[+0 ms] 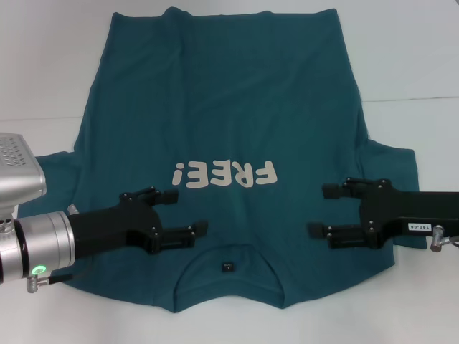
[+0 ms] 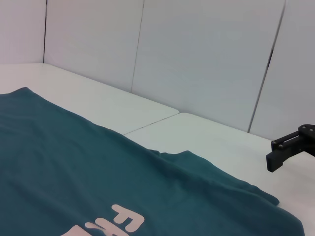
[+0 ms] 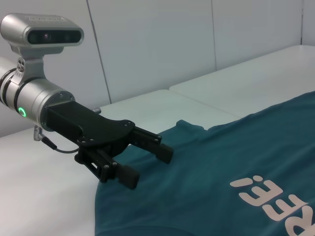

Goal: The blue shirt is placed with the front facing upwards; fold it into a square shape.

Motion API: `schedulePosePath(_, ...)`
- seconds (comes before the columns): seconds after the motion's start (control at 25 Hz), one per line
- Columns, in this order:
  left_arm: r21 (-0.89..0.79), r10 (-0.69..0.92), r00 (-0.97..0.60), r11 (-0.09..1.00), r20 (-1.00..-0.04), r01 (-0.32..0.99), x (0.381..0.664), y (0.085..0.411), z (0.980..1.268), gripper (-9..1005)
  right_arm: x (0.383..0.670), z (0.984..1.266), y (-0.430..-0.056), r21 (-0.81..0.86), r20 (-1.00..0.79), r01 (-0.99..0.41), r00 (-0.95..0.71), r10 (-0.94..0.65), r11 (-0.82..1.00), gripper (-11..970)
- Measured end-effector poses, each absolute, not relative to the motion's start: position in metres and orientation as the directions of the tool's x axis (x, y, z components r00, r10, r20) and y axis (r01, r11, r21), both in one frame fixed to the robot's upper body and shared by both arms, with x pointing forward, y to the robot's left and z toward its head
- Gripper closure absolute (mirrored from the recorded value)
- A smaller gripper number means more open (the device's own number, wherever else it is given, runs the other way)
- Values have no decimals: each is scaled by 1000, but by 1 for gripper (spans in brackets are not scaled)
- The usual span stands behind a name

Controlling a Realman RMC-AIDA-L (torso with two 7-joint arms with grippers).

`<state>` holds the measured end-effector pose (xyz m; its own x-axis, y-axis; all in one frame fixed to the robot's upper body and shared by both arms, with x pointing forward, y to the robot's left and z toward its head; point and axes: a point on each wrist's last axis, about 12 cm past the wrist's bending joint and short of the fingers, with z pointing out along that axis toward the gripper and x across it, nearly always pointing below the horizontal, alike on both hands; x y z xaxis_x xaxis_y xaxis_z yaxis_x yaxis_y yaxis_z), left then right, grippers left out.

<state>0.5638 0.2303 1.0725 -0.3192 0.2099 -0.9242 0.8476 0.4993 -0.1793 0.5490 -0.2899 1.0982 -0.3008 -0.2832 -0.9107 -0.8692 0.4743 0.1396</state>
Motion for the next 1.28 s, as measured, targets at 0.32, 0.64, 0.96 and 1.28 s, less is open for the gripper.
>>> schedulePosePath(0.32, -185, 203, -319, 494, -926, 850, 563, 230, 1073, 89, 549, 1098, -290, 144, -911, -868, -304, -279, 476, 43)
schedulePosePath(0.64, -279, 77, -396, 587, -915, 760, 565, 254, 1084, 88, 549, 1099, -291, 163, -910, -860, -321, -264, 483, 42)
schedulePosePath(0.96, -461, -208, -462, 700, -862, 545, 559, 319, 1113, 89, 546, 1098, -292, 172, -912, -858, -324, -252, 484, 42)
schedulePosePath(1.28, -554, -321, -603, 794, -731, 249, 561, 353, 1097, 88, 544, 1100, -293, 175, -917, -860, -319, -237, 479, 42)
